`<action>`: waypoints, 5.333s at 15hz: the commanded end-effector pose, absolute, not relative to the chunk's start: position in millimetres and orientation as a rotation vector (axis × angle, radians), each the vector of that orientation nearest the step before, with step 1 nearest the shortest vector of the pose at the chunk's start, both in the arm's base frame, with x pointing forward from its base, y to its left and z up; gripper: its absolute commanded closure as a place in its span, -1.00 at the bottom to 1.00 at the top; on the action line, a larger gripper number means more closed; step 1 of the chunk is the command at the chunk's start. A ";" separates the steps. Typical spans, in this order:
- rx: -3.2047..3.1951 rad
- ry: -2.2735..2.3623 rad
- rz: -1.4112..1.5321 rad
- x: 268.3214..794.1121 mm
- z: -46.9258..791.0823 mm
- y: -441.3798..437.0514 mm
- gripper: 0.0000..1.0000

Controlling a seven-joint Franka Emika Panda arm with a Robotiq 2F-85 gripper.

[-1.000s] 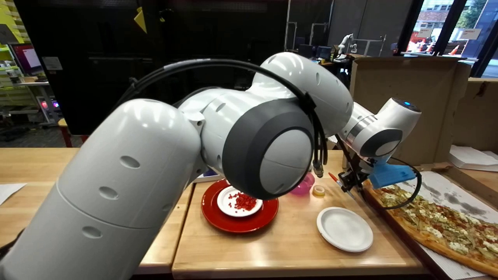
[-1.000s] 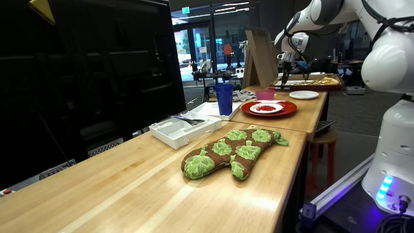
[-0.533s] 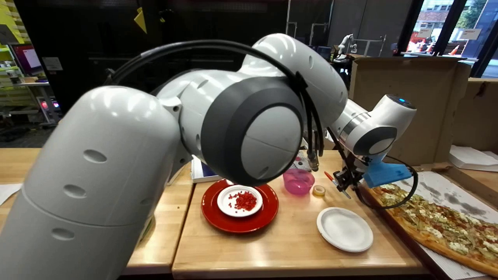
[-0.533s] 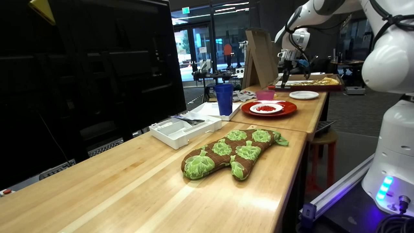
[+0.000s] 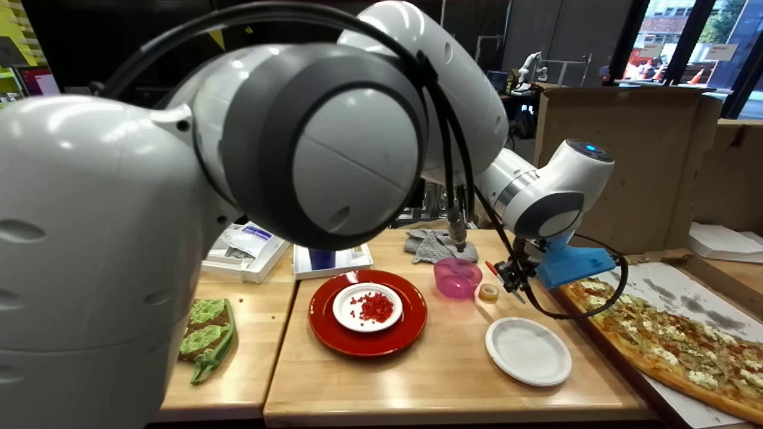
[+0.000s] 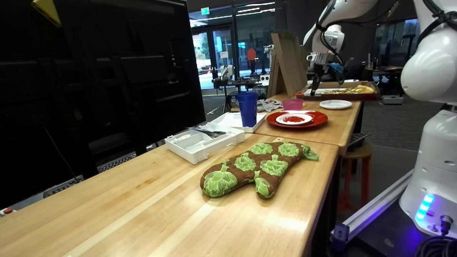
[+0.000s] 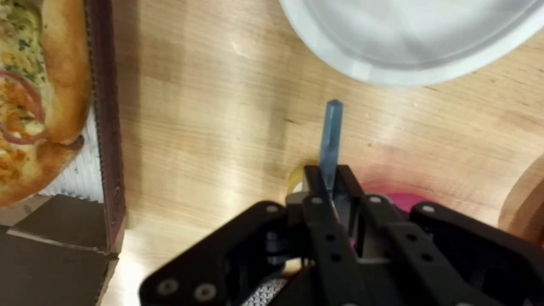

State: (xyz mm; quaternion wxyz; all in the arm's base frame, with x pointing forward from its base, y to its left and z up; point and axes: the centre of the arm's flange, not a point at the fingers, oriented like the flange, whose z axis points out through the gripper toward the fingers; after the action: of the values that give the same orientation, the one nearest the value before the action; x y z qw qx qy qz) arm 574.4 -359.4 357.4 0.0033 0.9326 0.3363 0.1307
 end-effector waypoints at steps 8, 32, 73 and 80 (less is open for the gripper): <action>2.836 1.091 0.410 513.0 368.9 -293.8 0.94; 2.564 1.380 0.407 427.3 377.2 -169.7 0.94; 2.814 1.370 0.350 499.7 318.5 -162.7 0.94; 2.824 1.375 0.331 503.1 317.5 -161.9 -0.05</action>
State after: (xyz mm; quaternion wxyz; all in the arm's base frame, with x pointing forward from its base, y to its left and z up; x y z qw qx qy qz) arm 499.1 -160.7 315.7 -0.0018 0.8931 0.4375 0.1047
